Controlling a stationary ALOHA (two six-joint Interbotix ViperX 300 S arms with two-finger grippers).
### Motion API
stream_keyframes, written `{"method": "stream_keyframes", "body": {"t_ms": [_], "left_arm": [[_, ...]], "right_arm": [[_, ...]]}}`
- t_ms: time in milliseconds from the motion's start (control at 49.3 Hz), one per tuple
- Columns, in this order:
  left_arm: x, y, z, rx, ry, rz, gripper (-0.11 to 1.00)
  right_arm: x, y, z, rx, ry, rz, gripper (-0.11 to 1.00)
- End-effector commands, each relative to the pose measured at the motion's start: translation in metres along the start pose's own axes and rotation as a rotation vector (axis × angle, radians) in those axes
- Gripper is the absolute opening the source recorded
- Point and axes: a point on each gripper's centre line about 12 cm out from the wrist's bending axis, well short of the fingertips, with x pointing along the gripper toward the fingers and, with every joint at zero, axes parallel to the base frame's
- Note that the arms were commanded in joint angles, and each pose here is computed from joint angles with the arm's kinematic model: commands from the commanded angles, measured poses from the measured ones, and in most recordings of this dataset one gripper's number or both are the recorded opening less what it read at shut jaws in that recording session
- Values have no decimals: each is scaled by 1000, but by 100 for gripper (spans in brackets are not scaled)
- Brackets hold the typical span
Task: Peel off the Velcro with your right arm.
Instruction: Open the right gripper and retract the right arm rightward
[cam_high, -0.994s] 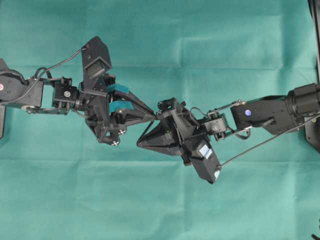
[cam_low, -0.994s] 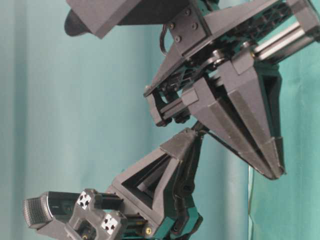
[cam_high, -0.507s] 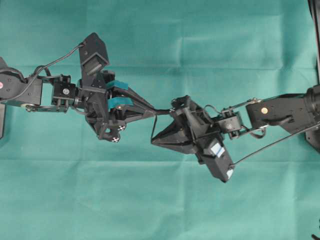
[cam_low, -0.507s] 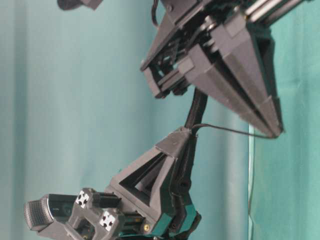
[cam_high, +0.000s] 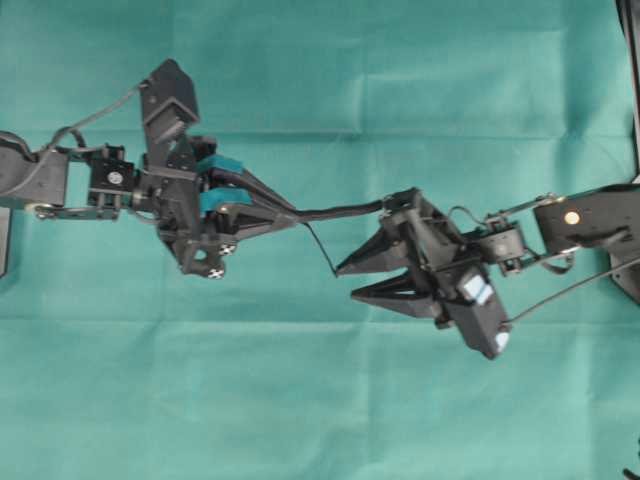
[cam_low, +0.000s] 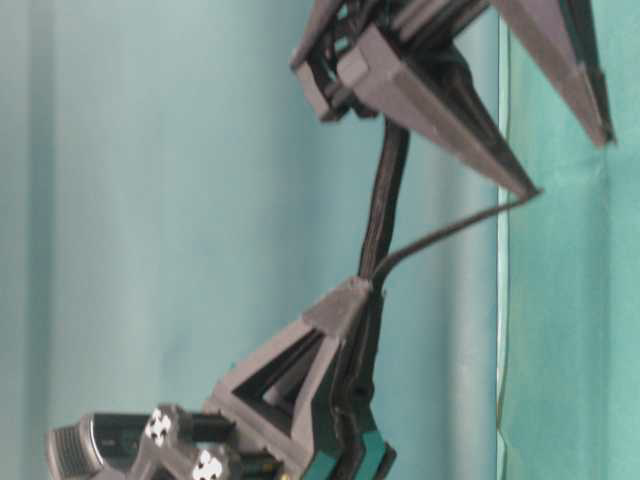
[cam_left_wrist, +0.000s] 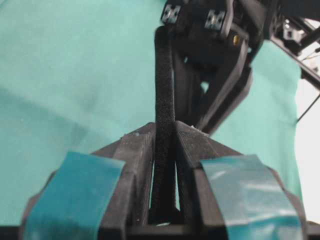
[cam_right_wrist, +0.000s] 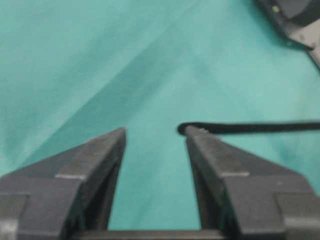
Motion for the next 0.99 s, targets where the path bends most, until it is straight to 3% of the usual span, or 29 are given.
{"method": "stream_keyframes", "body": {"t_ms": [0,588,751,974], "left_arm": [[-9,-7,12,1,-50,-30,10],[-32,0,2,7,-66,-39,10],[-38,2,-1,21,-66,-40,10],[-44,0,-2,73,-73,-49,10]], "right_arm": [[-10,-3,11,1,-56,-25,12],[-39,-6,7,129,-74,-104,12],[-46,-9,6,188,-74,-134,12],[-50,-14,5,264,-74,-173,12]]}}
